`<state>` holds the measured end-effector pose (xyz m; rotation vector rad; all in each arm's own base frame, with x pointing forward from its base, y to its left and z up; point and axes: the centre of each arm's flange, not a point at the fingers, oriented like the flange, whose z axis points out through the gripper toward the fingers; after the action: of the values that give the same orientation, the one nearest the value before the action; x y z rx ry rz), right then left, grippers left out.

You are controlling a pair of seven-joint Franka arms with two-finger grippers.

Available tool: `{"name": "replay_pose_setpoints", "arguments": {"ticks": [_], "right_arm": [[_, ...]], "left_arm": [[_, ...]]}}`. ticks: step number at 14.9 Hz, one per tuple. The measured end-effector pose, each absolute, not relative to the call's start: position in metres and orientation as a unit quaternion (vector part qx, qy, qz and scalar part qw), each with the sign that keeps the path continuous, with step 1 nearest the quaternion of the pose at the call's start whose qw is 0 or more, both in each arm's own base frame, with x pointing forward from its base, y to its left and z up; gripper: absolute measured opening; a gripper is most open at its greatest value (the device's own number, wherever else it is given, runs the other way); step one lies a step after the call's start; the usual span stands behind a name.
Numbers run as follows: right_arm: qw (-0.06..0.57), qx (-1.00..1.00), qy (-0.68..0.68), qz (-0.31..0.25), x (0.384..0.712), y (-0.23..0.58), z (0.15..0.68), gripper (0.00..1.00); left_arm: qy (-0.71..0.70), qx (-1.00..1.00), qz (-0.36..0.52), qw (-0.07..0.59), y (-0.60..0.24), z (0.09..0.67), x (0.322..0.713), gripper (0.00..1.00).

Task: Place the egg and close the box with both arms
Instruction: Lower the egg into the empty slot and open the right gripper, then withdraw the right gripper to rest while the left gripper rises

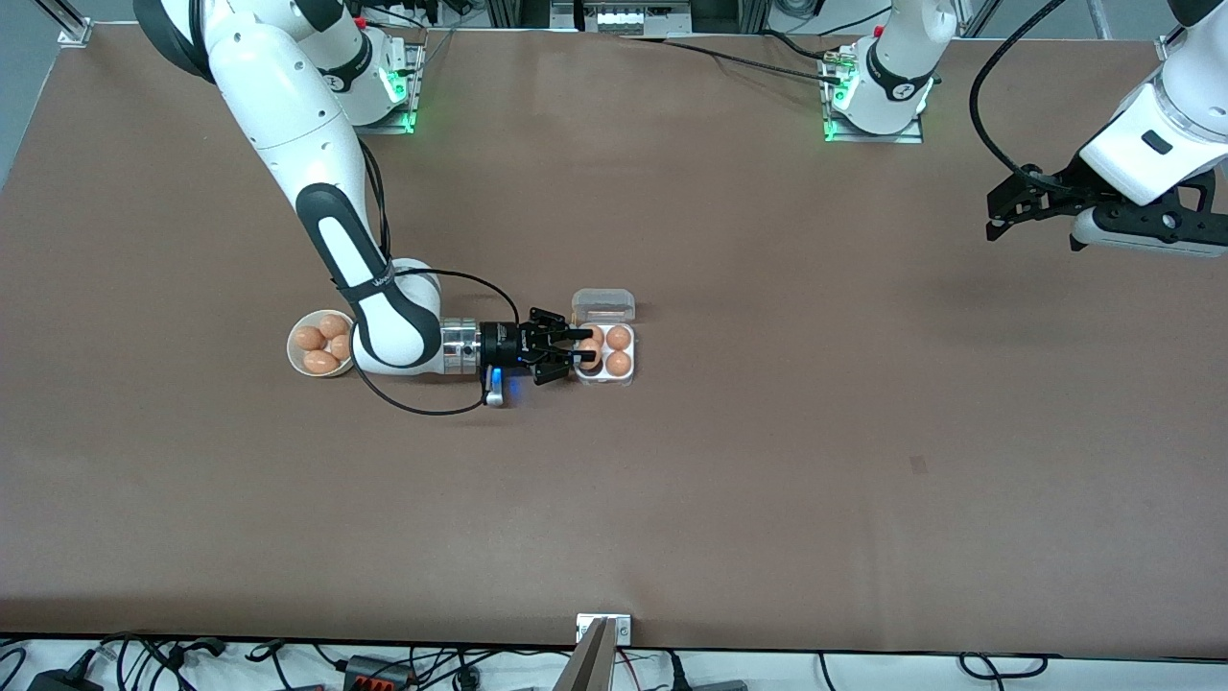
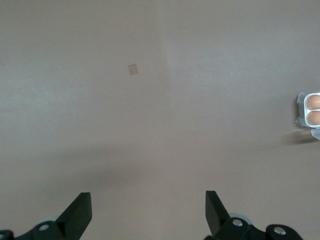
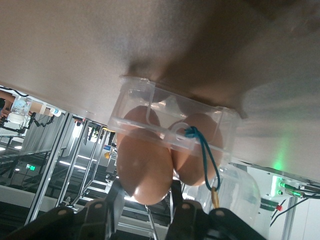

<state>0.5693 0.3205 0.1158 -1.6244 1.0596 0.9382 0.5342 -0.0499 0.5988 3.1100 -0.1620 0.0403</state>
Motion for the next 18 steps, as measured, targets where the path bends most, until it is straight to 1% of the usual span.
{"name": "replay_pose_setpoints", "arguments": {"ticks": [3,4,5,6,9,10,12,13,16,18], "right_arm": [[0.473,-0.666,0.432,0.382,0.569,0.323,0.116,0.42],[0.473,-0.666,0.432,0.382,0.568,0.325,0.116,0.45],[0.475,-0.665,0.432,0.381,0.569,0.326,0.117,0.53],[0.476,-0.666,0.432,0.379,0.570,0.328,0.119,0.65],[0.481,-0.668,0.426,0.376,0.574,0.331,0.125,0.92],[0.484,-0.671,0.421,0.373,0.575,0.333,0.130,1.00],[0.490,-0.685,0.402,0.359,0.582,0.333,0.154,1.00],[0.489,-0.703,0.386,0.343,0.588,0.328,0.175,1.00],[0.480,-0.764,0.335,0.270,0.614,0.284,0.269,1.00],[0.465,-0.799,0.313,0.220,0.621,0.238,0.324,1.00]], "left_arm": [[-0.052,0.998,0.013,0.014,-0.050,0.599,0.534,1.00],[-0.052,0.998,0.013,0.014,-0.050,0.599,0.534,1.00],[-0.052,0.998,0.012,0.014,-0.050,0.599,0.534,1.00],[-0.052,0.999,0.011,0.013,-0.049,0.598,0.534,1.00],[-0.052,0.999,-0.001,0.013,-0.049,0.596,0.531,1.00],[-0.052,0.999,-0.003,0.013,-0.049,0.596,0.531,1.00],[-0.052,0.999,-0.010,0.013,-0.049,0.595,0.529,1.00],[-0.052,0.998,-0.016,0.013,-0.049,0.594,0.528,1.00],[-0.052,0.998,-0.032,0.012,-0.048,0.591,0.525,1.00],[-0.052,0.998,-0.037,0.012,-0.048,0.589,0.525,1.00]]}}
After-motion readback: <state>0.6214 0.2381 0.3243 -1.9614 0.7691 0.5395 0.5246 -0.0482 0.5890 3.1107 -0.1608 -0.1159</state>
